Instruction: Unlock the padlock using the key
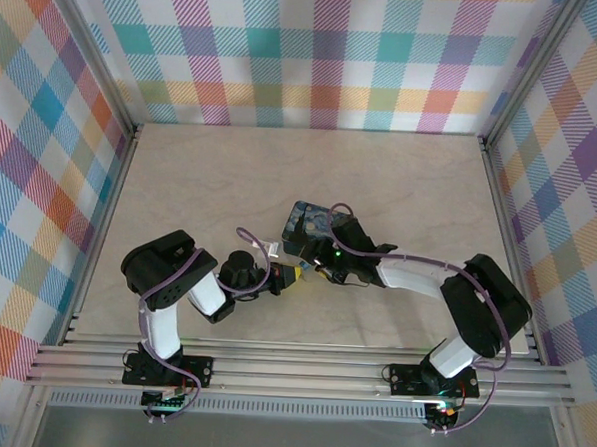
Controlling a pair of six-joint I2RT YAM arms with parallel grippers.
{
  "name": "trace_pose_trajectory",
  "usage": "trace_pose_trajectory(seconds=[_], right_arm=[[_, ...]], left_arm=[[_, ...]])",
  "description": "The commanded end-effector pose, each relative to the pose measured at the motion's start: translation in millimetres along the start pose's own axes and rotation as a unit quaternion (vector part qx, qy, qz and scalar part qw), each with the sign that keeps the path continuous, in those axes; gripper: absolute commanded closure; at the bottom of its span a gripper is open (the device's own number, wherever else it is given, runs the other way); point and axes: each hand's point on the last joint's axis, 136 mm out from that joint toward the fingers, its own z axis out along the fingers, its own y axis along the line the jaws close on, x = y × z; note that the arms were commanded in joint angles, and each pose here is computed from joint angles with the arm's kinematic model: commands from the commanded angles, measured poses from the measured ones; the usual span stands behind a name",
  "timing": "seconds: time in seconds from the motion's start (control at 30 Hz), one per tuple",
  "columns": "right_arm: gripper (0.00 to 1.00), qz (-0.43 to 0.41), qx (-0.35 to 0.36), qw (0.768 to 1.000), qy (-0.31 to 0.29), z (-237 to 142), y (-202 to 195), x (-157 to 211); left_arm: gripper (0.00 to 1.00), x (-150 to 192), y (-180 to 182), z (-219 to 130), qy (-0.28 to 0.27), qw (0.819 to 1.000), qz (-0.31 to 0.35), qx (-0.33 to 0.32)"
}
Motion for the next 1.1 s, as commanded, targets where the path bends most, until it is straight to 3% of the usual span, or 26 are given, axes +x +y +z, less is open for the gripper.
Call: trace_pose_trajectory(seconds=[0.0,0.47,1.07], right_arm=[[0.45,0.012,-0.019,1.000,-0.001,9,11,1],[0.47,-0.009,0.054,0.998,-0.028,12,-12,0],[0.56,-0.014,0.045,0.999,-0.016,23,-3,9]], left_arm=[[1.00,8,-1,2,0.014,1.000,-0.020,-0.009],[1.00,-2,-16,0,0.012,0.999,-0.029,0.011],[1.00,-10,-32,-2,0.011,0.999,-0.039,0.036]])
